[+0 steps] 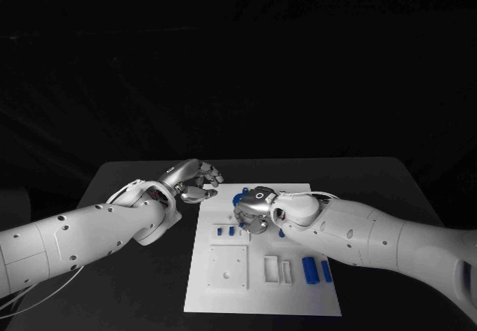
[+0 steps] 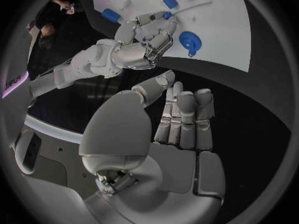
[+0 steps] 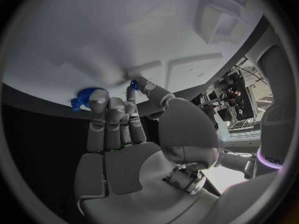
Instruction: Assemble the parts on the task board
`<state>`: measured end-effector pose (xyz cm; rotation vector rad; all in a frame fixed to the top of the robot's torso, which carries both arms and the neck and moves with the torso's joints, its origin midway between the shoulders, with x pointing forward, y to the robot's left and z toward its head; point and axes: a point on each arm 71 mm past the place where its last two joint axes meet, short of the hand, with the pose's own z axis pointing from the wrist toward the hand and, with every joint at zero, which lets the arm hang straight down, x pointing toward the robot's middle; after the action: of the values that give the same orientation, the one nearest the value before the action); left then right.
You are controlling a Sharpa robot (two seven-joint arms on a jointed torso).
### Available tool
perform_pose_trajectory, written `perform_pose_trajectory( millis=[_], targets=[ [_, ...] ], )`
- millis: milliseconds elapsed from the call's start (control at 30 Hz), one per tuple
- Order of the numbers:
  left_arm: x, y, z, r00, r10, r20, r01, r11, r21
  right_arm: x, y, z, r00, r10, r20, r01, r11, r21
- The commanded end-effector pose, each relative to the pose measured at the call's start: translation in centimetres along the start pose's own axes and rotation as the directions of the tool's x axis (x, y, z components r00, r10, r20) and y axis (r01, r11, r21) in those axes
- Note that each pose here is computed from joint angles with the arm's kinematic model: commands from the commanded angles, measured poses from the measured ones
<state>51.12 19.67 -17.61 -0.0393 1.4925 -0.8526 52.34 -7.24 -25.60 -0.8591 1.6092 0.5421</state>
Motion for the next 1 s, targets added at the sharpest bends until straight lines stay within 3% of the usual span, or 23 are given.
perform_pose_trajectory(
  millis=[33,267,500,1000],
  targets=[
    [0.09,-0.18,0.04,1.0,-0.008,-0.012,0.008,1.0,0.0,0.67,0.18,-0.11,1.0,-0.009,-0.027,0.009,1.0,0.004],
    [0.16,-0.16,-0.06,0.999,-0.046,-0.019,0.045,0.999,-0.018,0.74,0.14,-0.38,1.0,0.015,-0.019,-0.015,1.0,0.013],
    [0.24,-0.36,-0.15,0.998,-0.051,-0.023,0.05,0.999,-0.015,1.11,-0.04,-0.48,0.998,0.031,-0.06,-0.03,0.999,0.024],
    [0.23,-0.35,-0.14,0.998,-0.05,-0.022,0.05,0.999,-0.016,1.5,-0.1,-0.26,0.994,0.037,-0.1,-0.031,0.998,0.057]
  ],
)
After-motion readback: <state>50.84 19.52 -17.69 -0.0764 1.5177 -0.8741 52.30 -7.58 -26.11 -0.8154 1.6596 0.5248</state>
